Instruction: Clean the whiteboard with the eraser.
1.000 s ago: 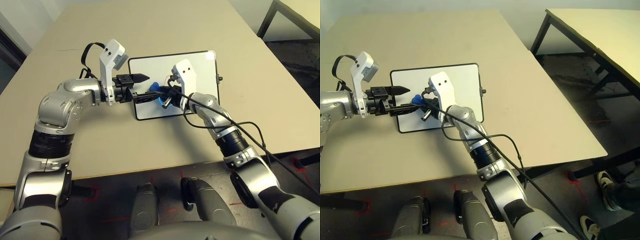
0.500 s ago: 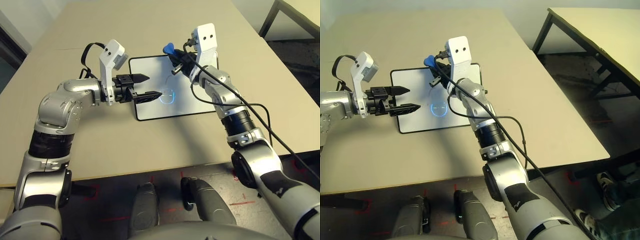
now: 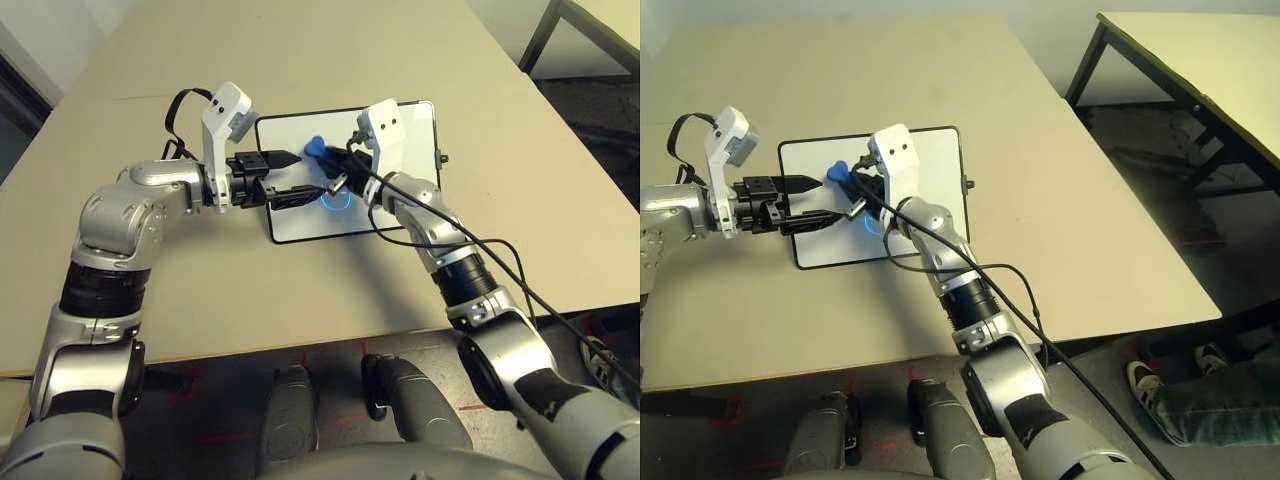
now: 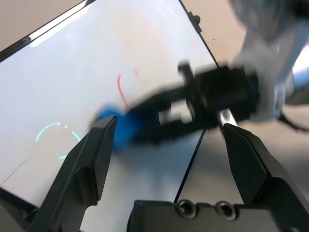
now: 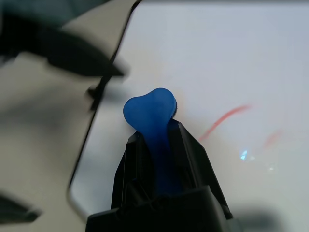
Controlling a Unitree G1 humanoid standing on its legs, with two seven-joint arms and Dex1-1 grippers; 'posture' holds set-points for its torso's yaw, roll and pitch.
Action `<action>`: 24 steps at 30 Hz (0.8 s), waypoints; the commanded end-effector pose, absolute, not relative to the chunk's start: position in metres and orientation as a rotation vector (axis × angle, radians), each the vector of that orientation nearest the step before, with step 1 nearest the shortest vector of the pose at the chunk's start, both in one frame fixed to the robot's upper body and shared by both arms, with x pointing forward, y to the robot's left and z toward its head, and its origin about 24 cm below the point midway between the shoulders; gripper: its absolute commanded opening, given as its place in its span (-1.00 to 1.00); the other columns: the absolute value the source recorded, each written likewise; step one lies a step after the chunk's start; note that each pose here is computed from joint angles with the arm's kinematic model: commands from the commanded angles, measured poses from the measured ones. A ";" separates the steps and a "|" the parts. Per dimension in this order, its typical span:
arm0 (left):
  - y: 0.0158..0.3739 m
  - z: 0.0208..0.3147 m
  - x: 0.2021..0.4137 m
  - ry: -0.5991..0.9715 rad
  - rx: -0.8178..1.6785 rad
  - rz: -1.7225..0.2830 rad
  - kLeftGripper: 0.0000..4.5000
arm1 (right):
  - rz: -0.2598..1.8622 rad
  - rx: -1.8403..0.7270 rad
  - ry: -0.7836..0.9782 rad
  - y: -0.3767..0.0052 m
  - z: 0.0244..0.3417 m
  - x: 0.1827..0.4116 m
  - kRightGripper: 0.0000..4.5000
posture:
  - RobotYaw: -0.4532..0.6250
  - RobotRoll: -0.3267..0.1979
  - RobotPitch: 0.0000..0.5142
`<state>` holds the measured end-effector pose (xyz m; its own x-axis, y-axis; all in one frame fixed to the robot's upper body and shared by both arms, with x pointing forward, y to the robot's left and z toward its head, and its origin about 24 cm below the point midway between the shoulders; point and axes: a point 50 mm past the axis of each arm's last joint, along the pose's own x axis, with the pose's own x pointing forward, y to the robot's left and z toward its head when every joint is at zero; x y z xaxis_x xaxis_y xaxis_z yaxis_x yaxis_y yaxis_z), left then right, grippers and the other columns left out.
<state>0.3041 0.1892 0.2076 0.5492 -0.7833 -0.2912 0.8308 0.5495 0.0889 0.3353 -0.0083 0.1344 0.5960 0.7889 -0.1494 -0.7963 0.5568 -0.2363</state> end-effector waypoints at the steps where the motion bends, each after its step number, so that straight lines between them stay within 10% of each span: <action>1: 0.190 0.207 0.303 0.230 0.229 -0.960 1.00 | 0.906 -0.325 0.144 -0.019 0.111 0.336 -0.75 | -0.25 0.25 -0.46; 24: 0.200 0.206 0.301 0.259 0.239 -0.938 1.00 | 0.667 -0.361 -0.003 -0.043 0.165 0.370 -0.75 | -0.26 0.25 -0.45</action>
<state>0.3024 0.1951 0.2058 0.5584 -0.7681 -0.3134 0.8227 0.5613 0.0903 0.3726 -0.0469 0.1820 0.8022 0.5963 -0.0295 -0.5692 0.7488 -0.3396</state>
